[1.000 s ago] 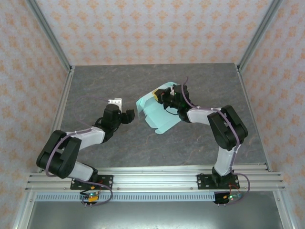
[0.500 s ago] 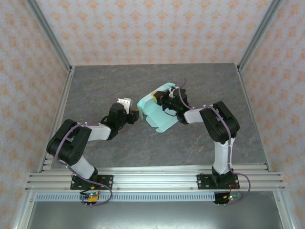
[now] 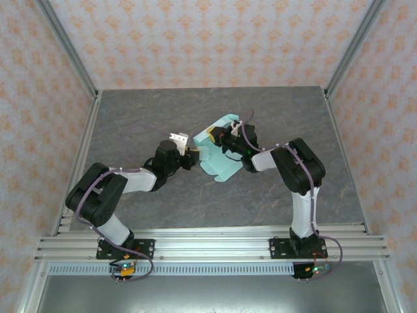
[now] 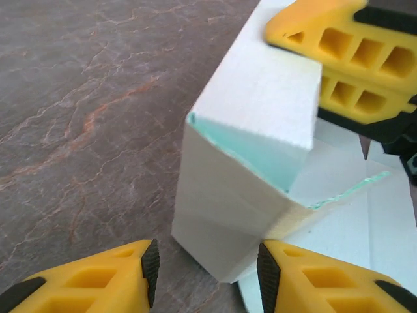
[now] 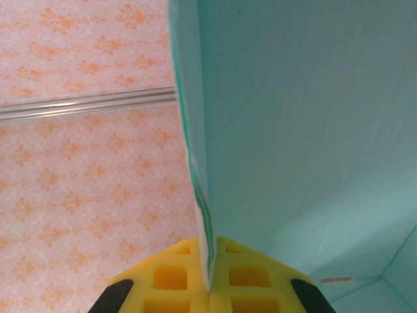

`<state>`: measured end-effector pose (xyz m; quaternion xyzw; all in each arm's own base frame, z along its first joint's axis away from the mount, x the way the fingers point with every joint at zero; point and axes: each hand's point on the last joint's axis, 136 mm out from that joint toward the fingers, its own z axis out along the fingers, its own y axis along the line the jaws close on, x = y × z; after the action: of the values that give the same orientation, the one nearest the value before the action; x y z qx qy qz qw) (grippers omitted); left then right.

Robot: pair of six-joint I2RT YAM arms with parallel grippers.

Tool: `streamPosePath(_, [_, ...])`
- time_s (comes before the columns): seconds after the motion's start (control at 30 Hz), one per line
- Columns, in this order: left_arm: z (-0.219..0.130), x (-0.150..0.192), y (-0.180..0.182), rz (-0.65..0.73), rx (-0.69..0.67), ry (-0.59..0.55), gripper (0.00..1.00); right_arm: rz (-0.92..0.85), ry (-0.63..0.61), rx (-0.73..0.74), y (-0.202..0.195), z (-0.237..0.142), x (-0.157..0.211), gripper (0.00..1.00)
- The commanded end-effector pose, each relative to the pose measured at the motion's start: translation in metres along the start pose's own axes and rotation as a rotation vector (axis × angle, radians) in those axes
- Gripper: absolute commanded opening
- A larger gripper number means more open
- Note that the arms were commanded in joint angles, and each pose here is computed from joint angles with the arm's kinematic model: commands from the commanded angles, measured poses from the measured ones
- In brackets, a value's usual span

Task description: Fold the paper box

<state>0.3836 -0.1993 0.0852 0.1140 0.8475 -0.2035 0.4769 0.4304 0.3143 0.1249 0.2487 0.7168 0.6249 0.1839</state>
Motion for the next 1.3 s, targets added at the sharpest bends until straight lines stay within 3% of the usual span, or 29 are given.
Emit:
streamPosePath(0.0, [0.01, -0.01, 0.003, -0.025, -0.03, -0.048, 0.54, -0.002, -0.016, -0.021, -0.003, -0.003, 0.001, 0.0])
streamPosePath(0.67, [0.037, -0.019, -0.016, -0.108, -0.06, -0.11, 0.54, 0.075, -0.222, -0.057, -0.005, -0.023, -0.012, 0.0])
streamPosePath(0.83, [0.046, -0.019, -0.008, -0.204, -0.091, -0.165, 0.5, 0.086, -0.256, -0.062, -0.008, -0.026, -0.01, 0.0])
streamPosePath(1.17, [0.051, -0.026, -0.012, -0.103, -0.164, -0.219, 0.36, 0.084, -0.27, -0.057, -0.006, -0.027, -0.002, 0.0])
streamPosePath(1.27, [0.062, -0.014, -0.007, -0.144, -0.182, -0.195, 0.34, 0.088, -0.291, -0.046, -0.009, -0.031, -0.001, 0.0])
